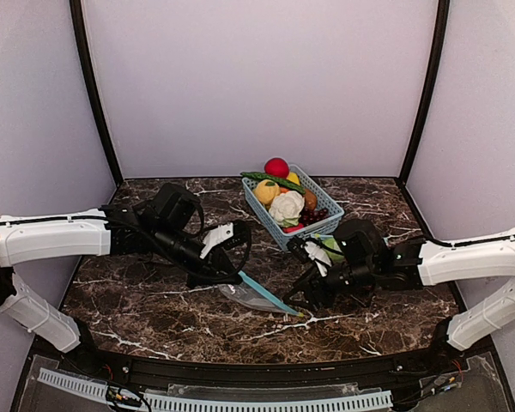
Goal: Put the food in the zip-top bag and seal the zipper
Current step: Pass from the left arm to the right
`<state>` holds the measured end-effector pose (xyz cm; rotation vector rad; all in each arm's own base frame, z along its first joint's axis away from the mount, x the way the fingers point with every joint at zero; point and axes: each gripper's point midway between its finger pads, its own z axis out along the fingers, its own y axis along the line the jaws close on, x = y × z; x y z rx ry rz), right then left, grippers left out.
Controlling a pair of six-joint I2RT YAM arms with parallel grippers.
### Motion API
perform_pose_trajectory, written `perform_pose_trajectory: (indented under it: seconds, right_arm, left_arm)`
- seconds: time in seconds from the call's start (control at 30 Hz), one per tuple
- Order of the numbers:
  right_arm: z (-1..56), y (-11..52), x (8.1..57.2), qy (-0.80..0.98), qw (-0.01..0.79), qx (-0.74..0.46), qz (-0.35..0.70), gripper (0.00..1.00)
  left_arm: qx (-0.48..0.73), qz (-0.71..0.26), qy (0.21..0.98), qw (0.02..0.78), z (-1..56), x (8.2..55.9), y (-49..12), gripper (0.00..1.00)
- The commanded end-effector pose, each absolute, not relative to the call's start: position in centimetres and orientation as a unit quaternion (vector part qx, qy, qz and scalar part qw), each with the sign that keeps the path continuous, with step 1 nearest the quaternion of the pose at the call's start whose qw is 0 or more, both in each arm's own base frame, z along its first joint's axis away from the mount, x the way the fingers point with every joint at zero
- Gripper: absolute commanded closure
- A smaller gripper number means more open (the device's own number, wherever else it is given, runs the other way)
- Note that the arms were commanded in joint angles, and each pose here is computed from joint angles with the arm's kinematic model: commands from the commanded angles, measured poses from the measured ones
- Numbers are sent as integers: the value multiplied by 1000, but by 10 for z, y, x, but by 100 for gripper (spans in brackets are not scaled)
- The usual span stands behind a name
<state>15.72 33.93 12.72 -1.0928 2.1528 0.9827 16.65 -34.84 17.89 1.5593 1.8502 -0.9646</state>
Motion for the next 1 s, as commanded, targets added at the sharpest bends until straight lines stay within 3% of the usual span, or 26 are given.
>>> perform_pose_trajectory:
  seconds: [0.0,0.97]
  right_arm:
    - [137,348,165,784,283,-410,370,41]
    - [128,356,175,785,267,-417,371,42]
  left_arm:
    - [584,-352,679,271,186,163,-345,99]
    - [585,-350,678,274,187,163,-345,99]
